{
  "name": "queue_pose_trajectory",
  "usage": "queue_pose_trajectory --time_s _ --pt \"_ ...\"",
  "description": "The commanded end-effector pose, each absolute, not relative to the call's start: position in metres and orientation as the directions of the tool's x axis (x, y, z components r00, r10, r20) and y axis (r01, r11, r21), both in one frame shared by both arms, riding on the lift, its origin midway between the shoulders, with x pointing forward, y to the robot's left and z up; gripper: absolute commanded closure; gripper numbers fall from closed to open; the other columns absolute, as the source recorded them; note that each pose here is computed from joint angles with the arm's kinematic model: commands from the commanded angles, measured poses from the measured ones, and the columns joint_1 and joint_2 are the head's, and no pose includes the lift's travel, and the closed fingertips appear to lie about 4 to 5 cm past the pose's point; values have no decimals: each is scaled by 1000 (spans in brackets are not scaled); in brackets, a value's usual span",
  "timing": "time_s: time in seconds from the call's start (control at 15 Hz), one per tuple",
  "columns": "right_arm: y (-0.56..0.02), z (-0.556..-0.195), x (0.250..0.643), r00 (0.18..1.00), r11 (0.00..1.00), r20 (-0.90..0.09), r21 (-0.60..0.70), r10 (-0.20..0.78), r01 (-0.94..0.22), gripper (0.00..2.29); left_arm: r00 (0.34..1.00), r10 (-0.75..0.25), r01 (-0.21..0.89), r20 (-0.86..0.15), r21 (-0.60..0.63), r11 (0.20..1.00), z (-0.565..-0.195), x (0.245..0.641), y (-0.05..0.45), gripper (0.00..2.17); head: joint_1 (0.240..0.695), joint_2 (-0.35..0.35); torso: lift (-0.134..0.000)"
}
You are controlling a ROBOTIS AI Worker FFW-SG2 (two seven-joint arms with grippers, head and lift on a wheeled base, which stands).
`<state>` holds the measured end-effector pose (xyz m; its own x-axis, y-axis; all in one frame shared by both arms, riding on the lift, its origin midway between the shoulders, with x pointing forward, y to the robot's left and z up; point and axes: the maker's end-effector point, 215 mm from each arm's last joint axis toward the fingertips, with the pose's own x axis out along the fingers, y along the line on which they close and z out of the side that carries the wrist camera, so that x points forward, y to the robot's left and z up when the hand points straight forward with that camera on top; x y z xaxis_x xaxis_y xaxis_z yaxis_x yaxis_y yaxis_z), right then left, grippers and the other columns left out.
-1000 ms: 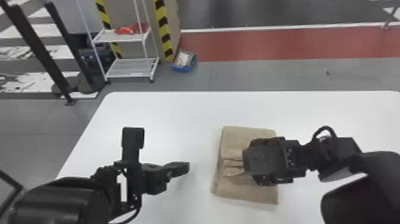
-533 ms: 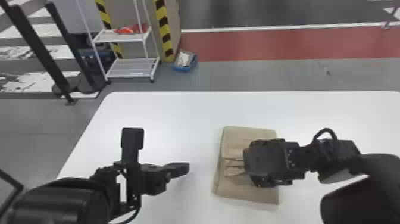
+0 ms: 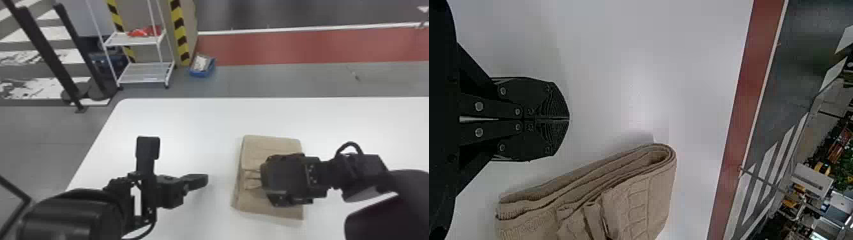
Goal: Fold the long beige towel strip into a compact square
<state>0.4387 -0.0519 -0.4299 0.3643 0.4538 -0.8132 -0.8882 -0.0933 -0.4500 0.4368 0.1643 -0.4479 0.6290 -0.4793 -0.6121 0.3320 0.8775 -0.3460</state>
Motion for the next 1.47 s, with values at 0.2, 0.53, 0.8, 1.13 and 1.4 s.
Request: queue_pose_trajectory --time_s 0.2,0.53,0.8,1.13,1.4 --pt "-56 -441 444 379 -96 -824 -456 421 -885 491 628 -482 333 -611 -349 876 -448 436 165 1922 695 145 -124" --pt "-63 -437 460 426 -78 -810 -494 404 -866 491 629 -483 335 -609 -348 875 -447 437 164 1922 695 135 -124" --pt "-66 -436 470 452 -55 -797 -514 400 -856 491 626 -485 335 -611 -351 875 -448 436 164 1922 695 124 -124" --pt "-59 -428 468 445 -58 -786 -516 429 -855 491 627 -486 336 -609 -352 874 -447 437 164 1922 695 122 -124" --pt "-51 -423 464 447 -91 -773 -537 450 -839 491 630 -486 337 -606 -351 874 -445 440 165 1922 695 134 -124"
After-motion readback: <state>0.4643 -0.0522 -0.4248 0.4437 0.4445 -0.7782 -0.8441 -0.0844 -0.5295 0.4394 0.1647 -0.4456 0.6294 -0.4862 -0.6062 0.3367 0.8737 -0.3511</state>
